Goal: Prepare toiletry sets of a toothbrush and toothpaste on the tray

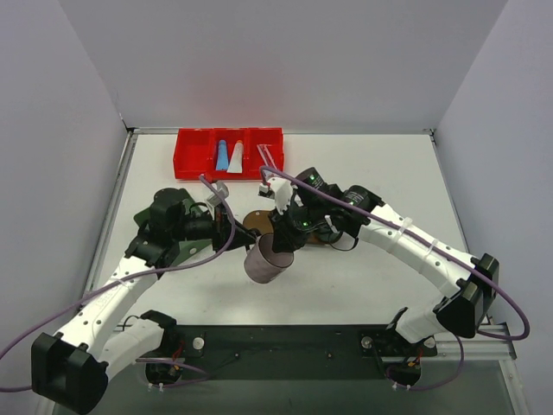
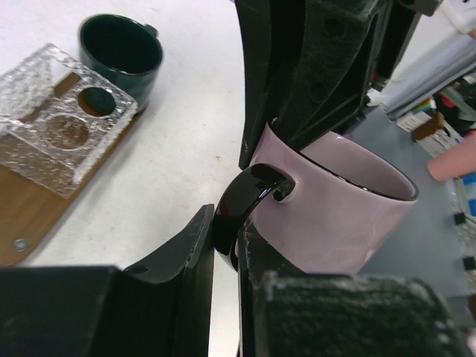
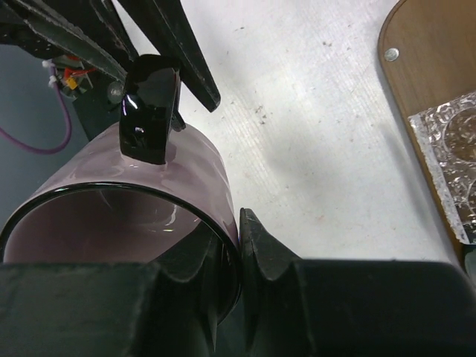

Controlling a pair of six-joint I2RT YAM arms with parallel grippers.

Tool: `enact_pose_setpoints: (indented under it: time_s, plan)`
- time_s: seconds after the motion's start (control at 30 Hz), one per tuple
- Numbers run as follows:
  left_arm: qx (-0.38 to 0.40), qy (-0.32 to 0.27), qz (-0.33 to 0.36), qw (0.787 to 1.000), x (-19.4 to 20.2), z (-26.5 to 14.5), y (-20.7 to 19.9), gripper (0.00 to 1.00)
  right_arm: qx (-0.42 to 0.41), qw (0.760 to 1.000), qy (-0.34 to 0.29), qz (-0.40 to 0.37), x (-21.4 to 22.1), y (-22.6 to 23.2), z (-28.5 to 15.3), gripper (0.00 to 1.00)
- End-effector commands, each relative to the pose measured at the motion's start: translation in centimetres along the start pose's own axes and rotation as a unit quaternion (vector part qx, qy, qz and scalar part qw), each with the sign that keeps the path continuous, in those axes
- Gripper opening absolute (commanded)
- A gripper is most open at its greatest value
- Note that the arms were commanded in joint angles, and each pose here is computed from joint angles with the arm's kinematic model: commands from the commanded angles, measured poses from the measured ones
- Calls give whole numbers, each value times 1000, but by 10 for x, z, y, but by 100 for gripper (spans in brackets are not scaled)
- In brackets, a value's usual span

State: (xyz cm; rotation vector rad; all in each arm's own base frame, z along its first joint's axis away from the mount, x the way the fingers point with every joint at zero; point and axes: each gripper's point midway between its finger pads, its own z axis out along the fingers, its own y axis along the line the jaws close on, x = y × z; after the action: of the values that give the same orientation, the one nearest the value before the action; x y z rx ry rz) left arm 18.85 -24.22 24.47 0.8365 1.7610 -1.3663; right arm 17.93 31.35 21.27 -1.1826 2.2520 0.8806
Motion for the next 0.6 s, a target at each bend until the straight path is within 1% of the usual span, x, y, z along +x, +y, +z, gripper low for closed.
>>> enact_pose_setpoints:
  time_s: [0.0,0.03,0.07,0.13,0.27,0.37,0.43,0.47,0.57]
  plan:
    - [-44,-43,56,997,-21,-10,-2,0,89,995,-35,17,-24,-31,-6,9]
    - [-60,-51,61,995,-24,-12,2,0,100,994,-37,21,-26,-35,-6,11]
    - [-69,-54,65,994,-24,-13,4,0,107,993,-39,27,-27,-37,-6,16]
    - [-87,-68,84,990,-29,-18,5,0,119,991,-41,41,-29,-41,-6,20]
    - [-102,-76,100,987,-31,-23,5,0,135,988,-51,63,-33,-48,-7,31]
    - [-112,-81,109,984,-32,-26,6,0,151,983,-60,81,-36,-56,-10,38]
    - [-127,-76,115,982,-31,-28,10,0,159,981,-71,90,-39,-60,-17,40]
    - [-141,-78,117,980,-33,-30,14,0,168,978,-77,96,-41,-64,-20,43]
    - [-163,-80,129,975,-33,-35,18,0,185,973,-99,95,-47,-68,-35,45]
